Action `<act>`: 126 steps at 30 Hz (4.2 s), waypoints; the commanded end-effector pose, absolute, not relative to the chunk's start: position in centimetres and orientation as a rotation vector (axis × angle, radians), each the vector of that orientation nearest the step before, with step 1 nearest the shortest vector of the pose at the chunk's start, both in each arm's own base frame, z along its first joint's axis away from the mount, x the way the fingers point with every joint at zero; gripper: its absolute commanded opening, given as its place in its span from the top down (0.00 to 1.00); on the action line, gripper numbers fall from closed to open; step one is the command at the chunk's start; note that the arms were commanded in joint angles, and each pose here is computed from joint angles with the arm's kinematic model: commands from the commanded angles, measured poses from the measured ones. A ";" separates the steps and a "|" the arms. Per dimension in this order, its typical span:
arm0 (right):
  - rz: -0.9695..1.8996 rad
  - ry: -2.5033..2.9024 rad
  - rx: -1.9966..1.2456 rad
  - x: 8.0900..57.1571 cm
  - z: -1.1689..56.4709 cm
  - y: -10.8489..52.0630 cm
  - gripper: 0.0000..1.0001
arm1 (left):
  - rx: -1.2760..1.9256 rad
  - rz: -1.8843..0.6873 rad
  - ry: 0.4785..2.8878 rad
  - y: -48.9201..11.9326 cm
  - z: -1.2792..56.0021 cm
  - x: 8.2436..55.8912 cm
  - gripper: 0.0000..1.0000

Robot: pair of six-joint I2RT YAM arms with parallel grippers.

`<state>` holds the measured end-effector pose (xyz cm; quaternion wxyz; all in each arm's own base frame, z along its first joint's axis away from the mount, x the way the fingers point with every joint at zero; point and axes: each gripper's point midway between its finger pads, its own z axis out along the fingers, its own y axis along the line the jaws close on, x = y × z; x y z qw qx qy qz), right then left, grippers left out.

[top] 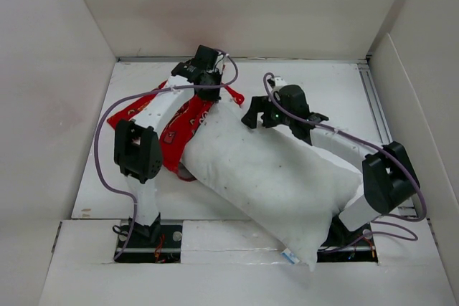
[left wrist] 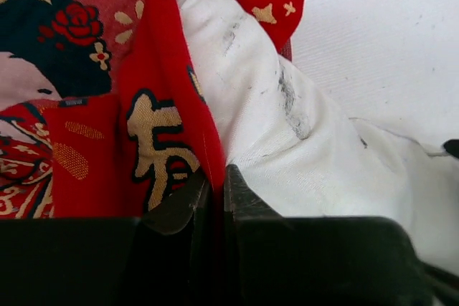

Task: Put the pillow into the pillowcase

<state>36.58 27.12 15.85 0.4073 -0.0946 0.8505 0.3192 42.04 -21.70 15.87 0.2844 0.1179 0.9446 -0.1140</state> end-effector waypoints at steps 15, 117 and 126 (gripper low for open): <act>1.113 1.920 -0.391 42.9 20.9 36.4 0.01 | 0.238 -0.498 2.288 -23.2 26.9 41.5 1.00; 0.580 2.205 -0.288 28.5 21.8 24.2 0.00 | -0.182 -0.620 2.203 -30.0 29.1 42.4 1.00; 0.334 2.349 -0.159 29.9 12.3 25.3 0.00 | -0.172 -0.626 2.172 -27.5 31.2 42.9 1.00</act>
